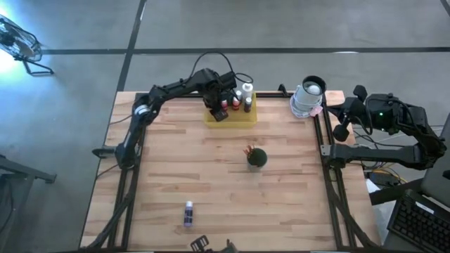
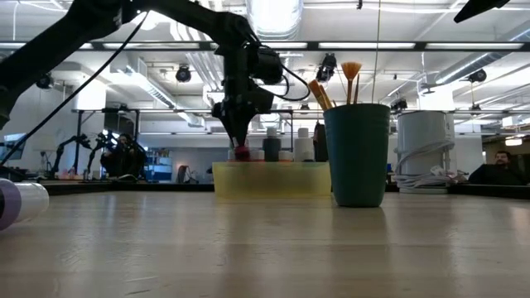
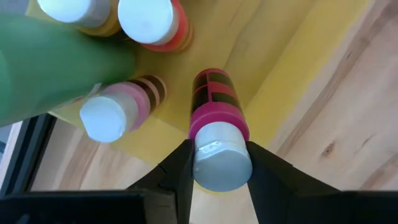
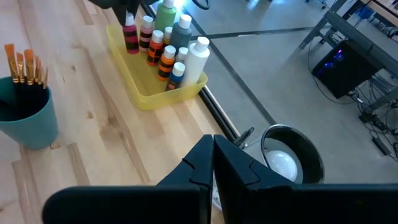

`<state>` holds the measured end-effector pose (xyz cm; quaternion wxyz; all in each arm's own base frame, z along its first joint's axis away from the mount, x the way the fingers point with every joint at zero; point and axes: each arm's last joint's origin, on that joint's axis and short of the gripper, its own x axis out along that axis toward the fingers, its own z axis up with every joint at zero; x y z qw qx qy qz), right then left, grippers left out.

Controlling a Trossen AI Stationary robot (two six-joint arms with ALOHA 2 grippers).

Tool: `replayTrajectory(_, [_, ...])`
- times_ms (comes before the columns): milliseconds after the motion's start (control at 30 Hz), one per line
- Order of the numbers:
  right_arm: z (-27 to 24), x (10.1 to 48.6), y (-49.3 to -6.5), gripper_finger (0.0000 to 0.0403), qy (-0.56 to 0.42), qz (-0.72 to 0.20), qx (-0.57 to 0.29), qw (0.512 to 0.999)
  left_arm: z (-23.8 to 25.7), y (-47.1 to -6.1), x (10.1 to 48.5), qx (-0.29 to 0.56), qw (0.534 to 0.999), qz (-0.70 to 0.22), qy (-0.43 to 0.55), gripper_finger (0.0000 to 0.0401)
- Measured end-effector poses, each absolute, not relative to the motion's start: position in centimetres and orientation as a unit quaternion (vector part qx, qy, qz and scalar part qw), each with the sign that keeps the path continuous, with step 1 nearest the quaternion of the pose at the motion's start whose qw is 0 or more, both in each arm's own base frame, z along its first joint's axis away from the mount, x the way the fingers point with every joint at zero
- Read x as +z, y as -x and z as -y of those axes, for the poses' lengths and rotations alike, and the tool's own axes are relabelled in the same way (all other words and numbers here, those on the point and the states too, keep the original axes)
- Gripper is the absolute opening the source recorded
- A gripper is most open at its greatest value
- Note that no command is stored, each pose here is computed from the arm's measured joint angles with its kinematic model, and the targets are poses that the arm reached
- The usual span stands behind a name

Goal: Pick & Place Paint Supplies
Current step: Put the dark pink paint bottle into the yellow bin

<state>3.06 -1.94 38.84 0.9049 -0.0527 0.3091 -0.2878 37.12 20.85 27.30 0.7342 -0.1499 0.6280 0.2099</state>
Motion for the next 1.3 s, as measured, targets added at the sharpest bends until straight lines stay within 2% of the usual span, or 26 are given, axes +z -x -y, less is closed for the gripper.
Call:
replayTrajectory(300, [1.9,38.8,-3.1,0.0008,0.053,-0.309,-0.288,0.905,-21.2,-37.7,25.8,0.208,0.724,-0.640,0.153,0.0123])
replayTrajectory(1300, [1.9,38.8,-3.1,0.0008,0.053,-0.309,-0.288,0.905,-21.1,-37.8,25.7,0.207,0.725,-0.637,0.161,0.0123])
